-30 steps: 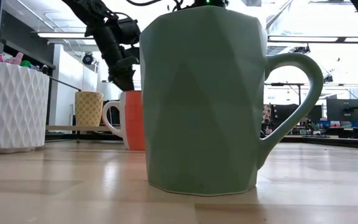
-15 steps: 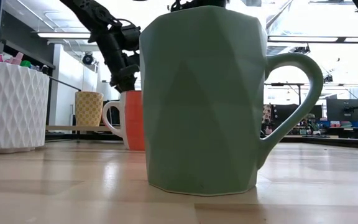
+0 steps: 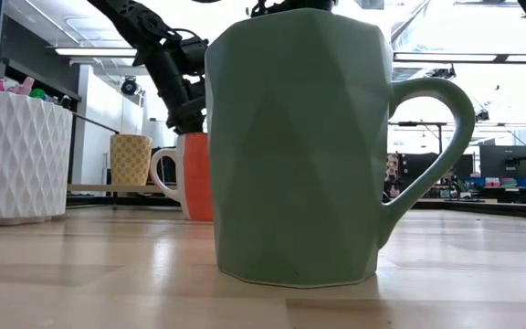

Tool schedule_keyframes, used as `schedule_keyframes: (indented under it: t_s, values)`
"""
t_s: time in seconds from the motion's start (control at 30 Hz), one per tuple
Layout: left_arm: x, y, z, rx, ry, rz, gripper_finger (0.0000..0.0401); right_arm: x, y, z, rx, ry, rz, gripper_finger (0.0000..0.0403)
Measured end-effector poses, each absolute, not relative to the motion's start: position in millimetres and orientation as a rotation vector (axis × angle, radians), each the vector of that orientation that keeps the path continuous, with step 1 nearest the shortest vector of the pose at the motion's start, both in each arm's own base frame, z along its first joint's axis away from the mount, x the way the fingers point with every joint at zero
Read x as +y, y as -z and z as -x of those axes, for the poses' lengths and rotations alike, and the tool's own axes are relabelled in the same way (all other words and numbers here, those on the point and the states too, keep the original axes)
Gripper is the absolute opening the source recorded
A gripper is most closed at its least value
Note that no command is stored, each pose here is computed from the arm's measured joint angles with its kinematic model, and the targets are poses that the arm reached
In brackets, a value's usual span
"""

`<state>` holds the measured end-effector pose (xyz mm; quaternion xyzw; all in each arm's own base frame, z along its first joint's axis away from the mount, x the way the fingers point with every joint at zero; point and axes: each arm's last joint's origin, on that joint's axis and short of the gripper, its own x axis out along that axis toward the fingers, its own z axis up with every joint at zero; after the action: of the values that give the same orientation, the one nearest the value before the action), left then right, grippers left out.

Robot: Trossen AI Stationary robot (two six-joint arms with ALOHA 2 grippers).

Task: Place coffee mugs
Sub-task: Adjust the colored mugs on the shelf, then put the blue patterned mug on the shelf

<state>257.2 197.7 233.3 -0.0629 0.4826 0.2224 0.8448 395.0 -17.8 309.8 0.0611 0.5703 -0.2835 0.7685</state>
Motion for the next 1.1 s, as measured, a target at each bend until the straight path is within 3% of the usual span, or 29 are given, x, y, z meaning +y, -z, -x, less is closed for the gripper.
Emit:
schedule_keyframes:
  t_s: [0.33, 0.57, 0.73, 0.9, 1.1]
  values:
    - [199, -235, -259, 0.993, -0.485, 0.126, 0.006, -18, -310, -395, 1.237, 0.617, -0.135, 0.0103]
    - [181, -234, -242, 1.183, -0.41, 0.183, 0.006, -18, -310, -395, 1.251, 0.586, -0.106, 0.0103]
    - [153, -279, -220, 1.262, -0.358, 0.19, 0.006, -17, -309, -394, 1.281, 0.547, -0.069, 0.0103]
    - [103, -330, -189, 1.168, -0.323, 0.279, 0.006, -12, -308, -386, 1.378, 0.495, -0.086, 0.0103]
    - [36, -359, -158, 1.066, -0.211, 0.331, 0.006, 8, -307, -375, 1.498, 0.441, -0.008, 0.0103]
